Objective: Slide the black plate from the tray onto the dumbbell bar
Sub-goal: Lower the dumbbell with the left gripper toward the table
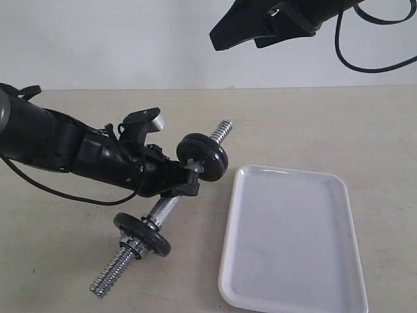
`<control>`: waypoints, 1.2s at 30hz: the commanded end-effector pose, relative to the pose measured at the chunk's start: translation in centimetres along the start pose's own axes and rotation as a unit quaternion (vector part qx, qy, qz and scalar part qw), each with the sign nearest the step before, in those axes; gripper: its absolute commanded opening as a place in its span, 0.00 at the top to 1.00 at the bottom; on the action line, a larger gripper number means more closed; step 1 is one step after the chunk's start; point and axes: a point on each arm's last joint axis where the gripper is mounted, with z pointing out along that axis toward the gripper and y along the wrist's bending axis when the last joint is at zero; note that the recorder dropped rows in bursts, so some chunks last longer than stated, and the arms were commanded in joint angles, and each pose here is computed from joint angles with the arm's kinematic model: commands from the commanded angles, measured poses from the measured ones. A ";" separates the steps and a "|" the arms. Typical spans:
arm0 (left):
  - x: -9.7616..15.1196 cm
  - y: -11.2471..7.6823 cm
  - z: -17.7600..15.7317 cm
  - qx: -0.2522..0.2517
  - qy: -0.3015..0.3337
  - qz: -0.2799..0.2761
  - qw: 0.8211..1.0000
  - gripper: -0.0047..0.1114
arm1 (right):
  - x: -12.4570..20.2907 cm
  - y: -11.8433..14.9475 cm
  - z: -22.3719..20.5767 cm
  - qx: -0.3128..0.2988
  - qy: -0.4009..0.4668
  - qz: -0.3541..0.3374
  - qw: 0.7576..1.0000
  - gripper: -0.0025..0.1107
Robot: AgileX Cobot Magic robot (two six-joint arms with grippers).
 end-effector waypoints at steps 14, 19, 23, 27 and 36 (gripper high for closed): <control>-2.4 -2.4 -0.6 0.093 -0.046 -0.007 0.995 0.92 | -0.2 0.5 -0.4 -0.007 0.001 -0.004 1.000 0.06; -3.3 -2.3 -0.7 0.076 -0.059 -0.001 0.995 0.92 | -0.1 0.5 -0.4 -0.009 0.003 -0.004 1.000 0.06; -3.2 -2.1 -0.4 0.073 -0.056 -0.003 0.996 0.92 | -0.1 0.6 -0.4 -0.012 0.005 -0.004 1.000 0.06; -2.8 -1.6 0.1 0.066 -0.048 -0.009 0.997 0.92 | -0.1 0.6 -0.4 -0.012 0.005 -0.004 1.000 0.06; -2.8 -1.4 0.3 0.057 -0.048 -0.007 0.997 0.92 | 0.0 0.7 -0.4 -0.019 0.011 -0.004 1.000 0.06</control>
